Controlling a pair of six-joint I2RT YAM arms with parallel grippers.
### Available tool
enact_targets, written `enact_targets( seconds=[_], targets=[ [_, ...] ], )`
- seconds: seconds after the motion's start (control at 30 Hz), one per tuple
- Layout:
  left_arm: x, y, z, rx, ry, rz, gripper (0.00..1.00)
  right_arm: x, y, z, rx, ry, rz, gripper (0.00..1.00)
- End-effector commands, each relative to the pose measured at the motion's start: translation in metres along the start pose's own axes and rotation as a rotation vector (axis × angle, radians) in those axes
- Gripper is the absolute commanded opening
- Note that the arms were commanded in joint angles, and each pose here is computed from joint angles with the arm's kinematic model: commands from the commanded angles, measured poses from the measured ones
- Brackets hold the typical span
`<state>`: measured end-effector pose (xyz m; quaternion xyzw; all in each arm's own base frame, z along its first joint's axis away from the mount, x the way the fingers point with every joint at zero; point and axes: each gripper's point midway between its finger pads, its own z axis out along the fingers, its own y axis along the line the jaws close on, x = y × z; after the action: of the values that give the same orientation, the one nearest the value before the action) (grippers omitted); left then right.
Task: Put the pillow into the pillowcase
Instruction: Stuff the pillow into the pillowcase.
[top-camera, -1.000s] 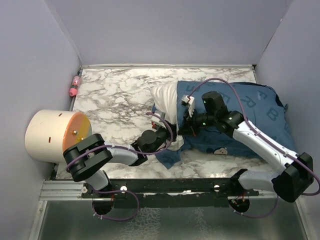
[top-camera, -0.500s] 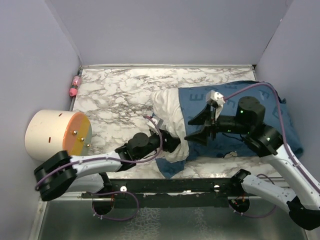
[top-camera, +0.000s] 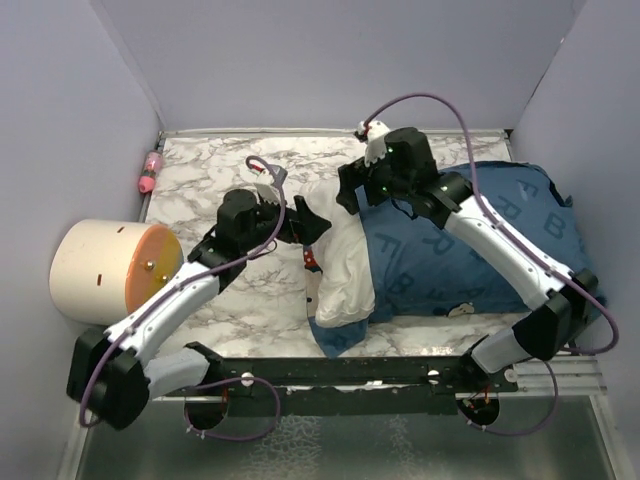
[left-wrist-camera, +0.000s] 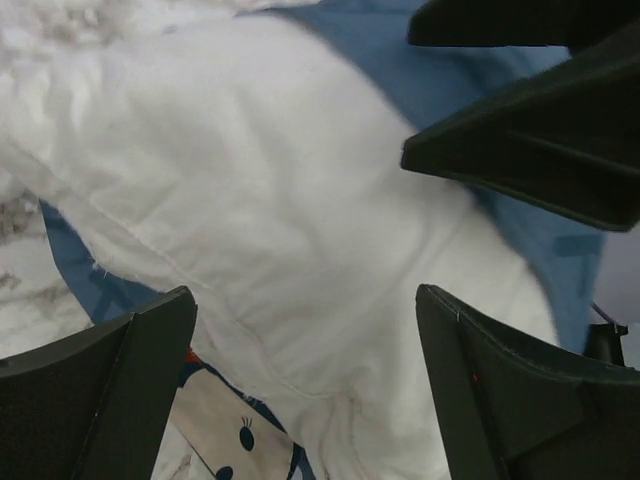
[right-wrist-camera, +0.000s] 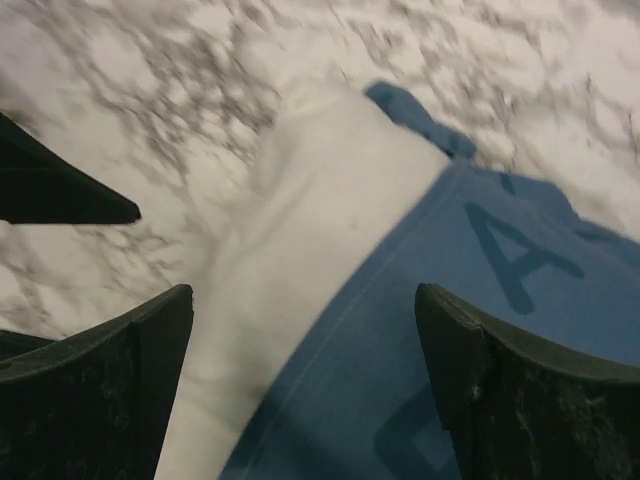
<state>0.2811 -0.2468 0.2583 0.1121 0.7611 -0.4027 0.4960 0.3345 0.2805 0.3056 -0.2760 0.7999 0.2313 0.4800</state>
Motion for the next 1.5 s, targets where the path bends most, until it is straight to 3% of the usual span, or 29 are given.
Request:
enact_targets(
  seconds=[0.0, 0.07, 0.13, 0.2, 0.23, 0.27, 0.37, 0.4, 0.5, 0.63, 0.73, 0.8, 0.9, 1.03, 1.1, 1.17, 1.23, 1.3, 1.4, 1.47],
  targets=[
    [0.053, 0.022, 0.022, 0.094, 0.193, -0.224, 0.95, 0.065, -0.05, 0.007, 0.259, 0.214, -0.024, 0.88],
    [0.067, 0.025, 0.036, 0.144, 0.215, -0.277, 0.95, 0.086, -0.055, 0.01, 0.281, 0.266, -0.03, 0.78],
    [0.075, 0.021, 0.045, 0.213, 0.204, -0.327, 0.95, 0.1, -0.054, 0.015, 0.266, 0.303, -0.034, 0.55],
    [0.078, 0.015, 0.053, 0.272, 0.198, -0.374, 0.84, 0.097, -0.046, 0.023, 0.207, 0.293, -0.043, 0.15],
    [0.078, 0.011, 0.058, 0.305, 0.196, -0.382, 0.75, 0.089, -0.04, 0.029, 0.168, 0.271, -0.052, 0.04],
    [0.076, 0.006, 0.063, 0.338, 0.188, -0.39, 0.65, 0.078, -0.032, 0.034, 0.118, 0.244, -0.059, 0.01],
    [0.06, -0.013, 0.073, 0.437, 0.149, -0.391, 0.31, 0.02, 0.001, 0.05, -0.066, 0.104, -0.072, 0.01],
    [0.052, -0.018, 0.075, 0.462, 0.128, -0.386, 0.25, -0.002, 0.018, 0.053, -0.15, 0.05, -0.07, 0.01],
    [0.025, -0.031, 0.072, 0.502, 0.04, -0.35, 0.12, -0.069, 0.082, 0.049, -0.4, -0.101, -0.087, 0.01],
    [-0.005, -0.042, 0.062, 0.52, -0.071, -0.295, 0.05, -0.116, 0.17, 0.029, -0.666, -0.209, -0.13, 0.01],
    [-0.023, -0.039, 0.055, 0.498, -0.16, -0.266, 0.0, -0.106, 0.194, 0.017, -0.741, -0.213, -0.12, 0.01],
    [-0.027, -0.022, 0.054, 0.439, -0.203, -0.269, 0.0, -0.066, 0.185, 0.023, -0.704, -0.168, -0.07, 0.01],
    [-0.017, 0.017, 0.06, 0.335, -0.228, -0.292, 0.0, -0.011, 0.152, 0.029, -0.55, -0.108, -0.021, 0.01],
    [0.024, 0.056, 0.08, 0.305, -0.168, -0.381, 0.02, 0.061, 0.1, 0.039, -0.348, -0.004, 0.005, 0.01],
    [0.042, 0.067, 0.084, 0.3, -0.154, -0.45, 0.08, 0.065, 0.094, 0.029, -0.335, -0.02, -0.037, 0.06],
    [0.055, 0.074, 0.083, 0.277, -0.147, -0.503, 0.18, 0.05, 0.099, 0.01, -0.373, -0.075, -0.101, 0.22],
    [0.06, 0.076, 0.077, 0.245, -0.139, -0.517, 0.39, 0.032, 0.107, -0.01, -0.42, -0.139, -0.178, 0.42],
    [0.067, 0.081, 0.072, 0.177, -0.1, -0.511, 0.53, 0.014, 0.113, -0.029, -0.459, -0.188, -0.268, 0.6],
    [0.062, 0.078, 0.06, 0.101, -0.052, -0.448, 0.62, 0.006, 0.121, -0.049, -0.524, -0.21, -0.393, 0.83],
    [0.06, 0.078, 0.051, 0.047, -0.021, -0.405, 0.67, 0.015, 0.13, -0.055, -0.576, -0.197, -0.472, 0.92]
  ],
)
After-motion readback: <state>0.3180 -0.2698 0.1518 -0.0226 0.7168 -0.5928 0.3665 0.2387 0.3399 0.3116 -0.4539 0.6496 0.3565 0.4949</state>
